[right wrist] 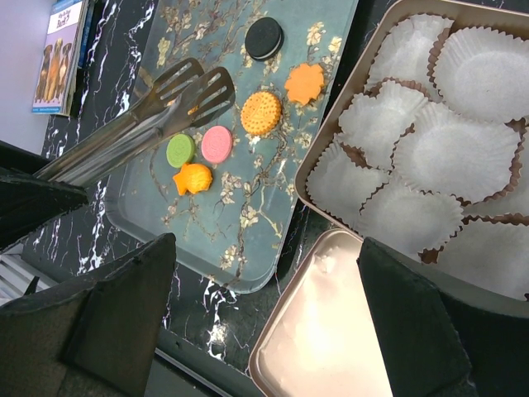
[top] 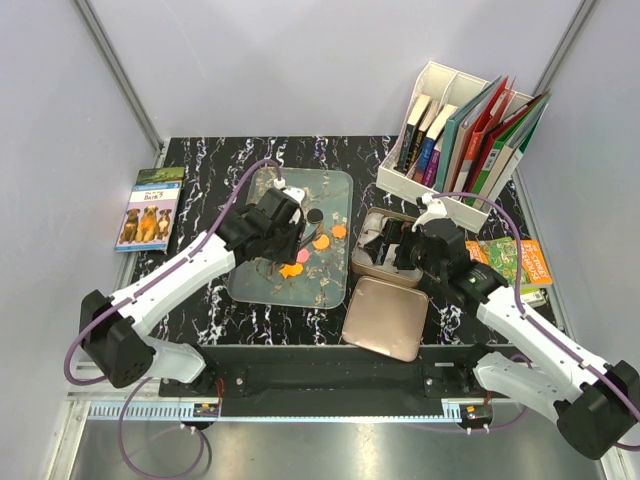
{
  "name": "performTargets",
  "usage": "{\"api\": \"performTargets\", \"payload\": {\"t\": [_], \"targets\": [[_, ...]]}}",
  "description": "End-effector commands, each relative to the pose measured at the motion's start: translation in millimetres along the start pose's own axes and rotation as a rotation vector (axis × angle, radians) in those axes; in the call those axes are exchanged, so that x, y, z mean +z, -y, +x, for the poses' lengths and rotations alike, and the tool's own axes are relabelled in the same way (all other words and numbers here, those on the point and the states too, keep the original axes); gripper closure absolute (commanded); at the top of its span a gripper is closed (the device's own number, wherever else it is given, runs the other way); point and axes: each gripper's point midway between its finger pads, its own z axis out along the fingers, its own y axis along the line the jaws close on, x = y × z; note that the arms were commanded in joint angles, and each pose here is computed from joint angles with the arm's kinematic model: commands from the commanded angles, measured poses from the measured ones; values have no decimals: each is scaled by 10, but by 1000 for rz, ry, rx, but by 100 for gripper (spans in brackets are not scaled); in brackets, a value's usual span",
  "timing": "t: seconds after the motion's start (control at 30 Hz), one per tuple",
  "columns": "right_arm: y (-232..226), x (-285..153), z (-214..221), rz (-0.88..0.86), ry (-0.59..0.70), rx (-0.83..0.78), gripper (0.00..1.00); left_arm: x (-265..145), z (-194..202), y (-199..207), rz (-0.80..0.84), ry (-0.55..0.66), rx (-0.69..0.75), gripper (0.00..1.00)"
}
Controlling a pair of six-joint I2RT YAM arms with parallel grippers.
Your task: Pack the cookies
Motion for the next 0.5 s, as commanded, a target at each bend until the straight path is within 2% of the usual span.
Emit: {"api": "performTargets", "payload": {"t": [0.0,0.47], "targets": [[5,-30,-56,4,33,-1,0,-65,-261,37,7,107,-26,54],[38,-28,-45,16,35,-7,0,253,-78,141,11,19,15,47]]}}
